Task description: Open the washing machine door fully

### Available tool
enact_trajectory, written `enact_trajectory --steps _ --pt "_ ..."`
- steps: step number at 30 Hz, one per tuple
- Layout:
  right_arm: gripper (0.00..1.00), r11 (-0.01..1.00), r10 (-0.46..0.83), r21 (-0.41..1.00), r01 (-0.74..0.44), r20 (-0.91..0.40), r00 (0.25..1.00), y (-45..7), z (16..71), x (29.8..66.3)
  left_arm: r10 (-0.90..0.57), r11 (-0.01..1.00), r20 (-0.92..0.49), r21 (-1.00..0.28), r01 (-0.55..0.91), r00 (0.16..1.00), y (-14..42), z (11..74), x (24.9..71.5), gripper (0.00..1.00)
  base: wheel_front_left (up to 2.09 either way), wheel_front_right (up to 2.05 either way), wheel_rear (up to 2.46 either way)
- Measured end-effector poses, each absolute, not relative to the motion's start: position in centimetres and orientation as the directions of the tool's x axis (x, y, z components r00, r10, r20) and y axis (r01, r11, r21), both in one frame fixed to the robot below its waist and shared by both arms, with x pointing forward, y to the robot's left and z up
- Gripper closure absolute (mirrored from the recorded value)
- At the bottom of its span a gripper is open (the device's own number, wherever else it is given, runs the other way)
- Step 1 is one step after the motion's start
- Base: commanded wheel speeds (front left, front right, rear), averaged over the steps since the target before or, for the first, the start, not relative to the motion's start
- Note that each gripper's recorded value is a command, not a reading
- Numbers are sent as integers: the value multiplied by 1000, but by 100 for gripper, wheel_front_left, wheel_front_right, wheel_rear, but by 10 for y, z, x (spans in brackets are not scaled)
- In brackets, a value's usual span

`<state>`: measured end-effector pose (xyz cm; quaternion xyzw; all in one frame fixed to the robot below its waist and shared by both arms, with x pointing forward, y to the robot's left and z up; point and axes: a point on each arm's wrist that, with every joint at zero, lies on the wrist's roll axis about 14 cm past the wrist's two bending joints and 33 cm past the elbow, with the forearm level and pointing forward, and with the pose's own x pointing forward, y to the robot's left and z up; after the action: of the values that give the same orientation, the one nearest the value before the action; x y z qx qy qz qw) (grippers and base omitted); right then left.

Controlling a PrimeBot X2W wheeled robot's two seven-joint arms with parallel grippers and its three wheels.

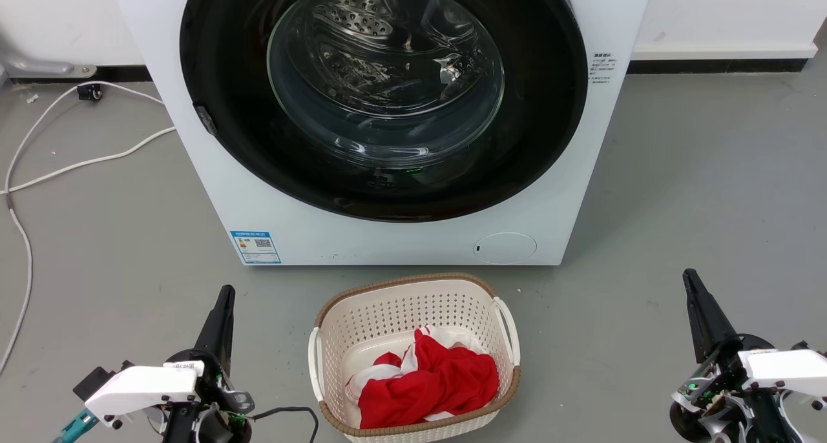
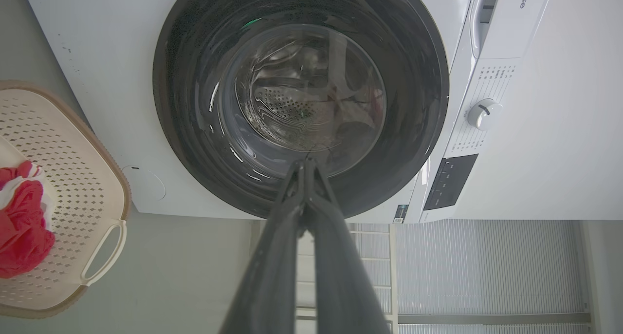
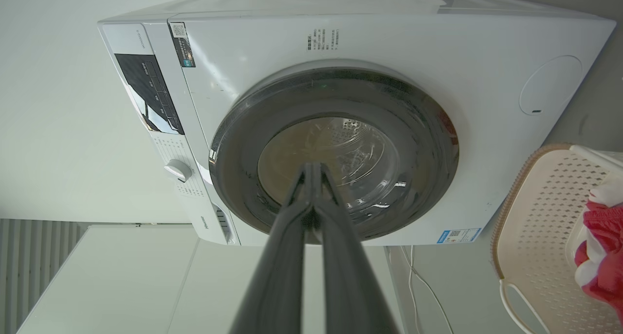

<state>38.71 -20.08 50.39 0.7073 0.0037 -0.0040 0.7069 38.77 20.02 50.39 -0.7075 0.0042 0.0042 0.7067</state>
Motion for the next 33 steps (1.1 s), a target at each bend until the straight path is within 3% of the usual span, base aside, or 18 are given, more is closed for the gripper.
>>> enact_trajectory --steps 10,11,16,24,33 --pt "100 0 -1 1000 11 -11 1000 -201 504 387 1 -2 -12 -1000 -12 1000 200 504 388 100 0 0 0" --pt "0 -1 -1 1000 14 -14 1000 -201 503 387 1 -3 -15 -1000 -15 1000 200 503 387 0 0 0 0" --pt "0 -6 -9 997 74 -74 997 -201 483 377 4 -12 -73 -997 -73 997 198 483 378 0 0 0 0" --pt "0 48 -25 997 53 -52 998 -200 490 378 10 39 -44 -998 -44 999 193 493 380 0 0 0 0" --pt "0 269 -12 963 9 -6 1000 -193 506 381 28 219 16 -976 9 999 196 513 382 0 0 0 0"
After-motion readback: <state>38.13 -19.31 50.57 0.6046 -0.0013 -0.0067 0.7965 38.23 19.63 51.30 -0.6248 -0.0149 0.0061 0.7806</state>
